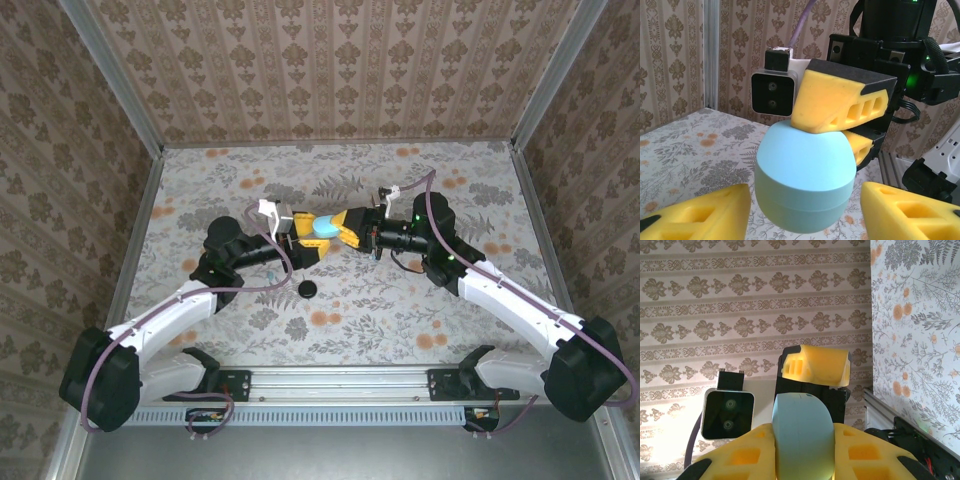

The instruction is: Insert the wireless bluetooth earbuds into the charging case

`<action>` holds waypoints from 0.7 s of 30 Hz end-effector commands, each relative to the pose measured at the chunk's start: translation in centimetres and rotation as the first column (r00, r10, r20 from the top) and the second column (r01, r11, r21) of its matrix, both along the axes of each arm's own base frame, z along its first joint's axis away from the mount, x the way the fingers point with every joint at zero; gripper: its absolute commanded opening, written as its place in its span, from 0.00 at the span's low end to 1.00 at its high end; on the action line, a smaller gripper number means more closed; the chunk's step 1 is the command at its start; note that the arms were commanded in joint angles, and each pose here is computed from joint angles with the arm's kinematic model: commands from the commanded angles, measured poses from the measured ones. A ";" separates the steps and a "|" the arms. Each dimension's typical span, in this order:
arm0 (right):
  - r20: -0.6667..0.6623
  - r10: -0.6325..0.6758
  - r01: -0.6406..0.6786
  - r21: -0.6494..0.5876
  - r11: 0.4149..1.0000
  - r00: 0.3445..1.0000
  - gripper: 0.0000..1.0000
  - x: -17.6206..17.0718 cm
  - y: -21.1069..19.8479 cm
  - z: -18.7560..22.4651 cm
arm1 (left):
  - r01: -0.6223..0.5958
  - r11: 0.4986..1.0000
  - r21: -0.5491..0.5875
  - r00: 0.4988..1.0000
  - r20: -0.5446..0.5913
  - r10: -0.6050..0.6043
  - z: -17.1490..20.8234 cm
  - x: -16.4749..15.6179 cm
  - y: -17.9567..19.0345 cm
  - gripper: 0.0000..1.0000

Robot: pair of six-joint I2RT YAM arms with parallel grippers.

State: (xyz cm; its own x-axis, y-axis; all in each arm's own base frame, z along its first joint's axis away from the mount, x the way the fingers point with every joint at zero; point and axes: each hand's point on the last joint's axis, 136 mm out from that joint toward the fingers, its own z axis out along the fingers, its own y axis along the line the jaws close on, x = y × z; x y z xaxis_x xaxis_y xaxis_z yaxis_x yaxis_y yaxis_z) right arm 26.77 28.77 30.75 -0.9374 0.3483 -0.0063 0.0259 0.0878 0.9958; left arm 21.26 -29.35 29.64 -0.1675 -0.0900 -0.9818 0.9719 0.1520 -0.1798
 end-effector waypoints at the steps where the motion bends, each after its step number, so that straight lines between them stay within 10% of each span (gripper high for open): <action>1: 0.029 0.021 -0.022 0.034 0.999 0.999 0.10 -0.7 0.2 1.4 | 0.008 0.999 -0.040 0.999 0.043 -0.006 2.0 0.0 0.1 0.63; 21: 0.030 0.025 -0.026 0.031 0.999 0.999 0.09 -1.2 0.0 1.3 | 0.018 0.998 -0.058 0.999 0.034 -0.016 2.3 0.2 0.0 0.60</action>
State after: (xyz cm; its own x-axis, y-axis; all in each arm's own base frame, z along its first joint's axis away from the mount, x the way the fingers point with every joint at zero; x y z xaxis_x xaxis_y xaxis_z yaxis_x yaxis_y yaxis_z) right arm 26.44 28.73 30.75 -0.9387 0.3447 -0.0081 0.0233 0.0869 0.9959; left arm 21.40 -29.40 30.11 -0.1727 -0.1117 -0.9786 0.9712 0.1464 -0.1881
